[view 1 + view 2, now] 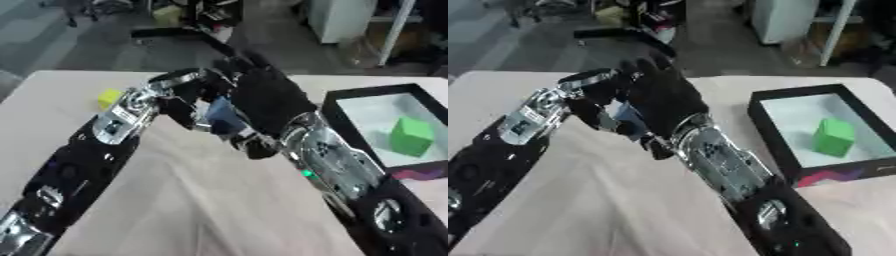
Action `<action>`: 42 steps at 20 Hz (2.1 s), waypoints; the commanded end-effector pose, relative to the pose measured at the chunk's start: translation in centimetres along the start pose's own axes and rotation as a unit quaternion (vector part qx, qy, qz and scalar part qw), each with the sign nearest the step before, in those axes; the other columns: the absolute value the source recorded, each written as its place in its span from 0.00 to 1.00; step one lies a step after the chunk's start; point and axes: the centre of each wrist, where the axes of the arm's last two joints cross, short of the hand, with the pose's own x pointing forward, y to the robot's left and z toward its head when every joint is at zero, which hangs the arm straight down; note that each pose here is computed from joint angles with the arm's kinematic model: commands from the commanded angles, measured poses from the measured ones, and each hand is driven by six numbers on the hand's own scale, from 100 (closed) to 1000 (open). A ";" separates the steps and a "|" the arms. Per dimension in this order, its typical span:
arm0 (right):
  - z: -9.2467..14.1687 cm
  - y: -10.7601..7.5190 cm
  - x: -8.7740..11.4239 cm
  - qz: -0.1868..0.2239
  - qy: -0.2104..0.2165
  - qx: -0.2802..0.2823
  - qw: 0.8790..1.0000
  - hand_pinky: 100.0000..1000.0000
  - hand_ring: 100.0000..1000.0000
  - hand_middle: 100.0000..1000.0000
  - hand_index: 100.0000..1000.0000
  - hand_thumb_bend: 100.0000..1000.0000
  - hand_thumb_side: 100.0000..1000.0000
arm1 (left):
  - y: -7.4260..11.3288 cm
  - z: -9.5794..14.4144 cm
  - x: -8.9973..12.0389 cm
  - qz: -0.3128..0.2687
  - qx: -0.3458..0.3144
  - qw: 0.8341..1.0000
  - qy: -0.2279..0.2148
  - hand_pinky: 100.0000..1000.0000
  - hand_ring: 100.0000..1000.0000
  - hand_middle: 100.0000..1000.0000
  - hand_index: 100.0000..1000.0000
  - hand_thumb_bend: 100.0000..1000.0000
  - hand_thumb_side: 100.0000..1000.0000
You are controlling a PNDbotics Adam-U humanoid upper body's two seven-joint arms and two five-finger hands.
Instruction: Pick up the objects with one hand, pass them to the other hand, and then place them into the box on the other side of the table.
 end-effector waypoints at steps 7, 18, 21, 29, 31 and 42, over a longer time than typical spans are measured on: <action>-0.1 -0.9 -0.3 0.005 0.000 -0.028 1.000 1.00 0.90 0.91 0.68 0.35 0.12 | 1.0 -0.5 1.5 -0.020 -0.005 1.000 -0.018 0.44 0.38 0.30 0.45 0.54 0.08; -0.2 -0.4 -0.4 0.010 0.010 -0.058 0.998 1.00 0.88 0.87 0.35 0.26 0.13 | 1.1 -0.6 1.5 -0.021 -0.015 1.000 -0.017 0.46 0.42 0.34 0.49 0.56 0.10; -0.3 -0.3 -0.6 0.011 0.015 -0.060 0.998 1.00 0.88 0.87 0.34 0.28 0.13 | 1.2 -0.4 1.5 -0.027 -0.022 0.999 -0.014 0.49 0.45 0.40 0.55 0.70 0.18; -0.2 -0.7 -1.0 0.022 0.022 -0.071 0.997 1.00 0.88 0.87 0.32 0.29 0.13 | 1.9 -0.3 2.2 -0.091 -0.104 0.990 0.000 0.70 0.72 0.71 0.85 1.00 0.37; -0.1 -0.9 -1.2 0.025 0.026 -0.073 0.997 1.00 0.88 0.87 0.32 0.29 0.13 | 2.1 -0.2 2.4 -0.116 -0.108 0.987 0.002 0.79 0.81 0.80 0.91 1.00 0.36; 1.0 0.3 -4.8 0.052 0.107 -0.061 0.991 1.00 0.86 0.83 0.31 0.27 0.11 | 6.4 5.5 4.9 -0.240 0.014 0.970 0.043 0.85 0.87 0.89 0.96 1.00 0.52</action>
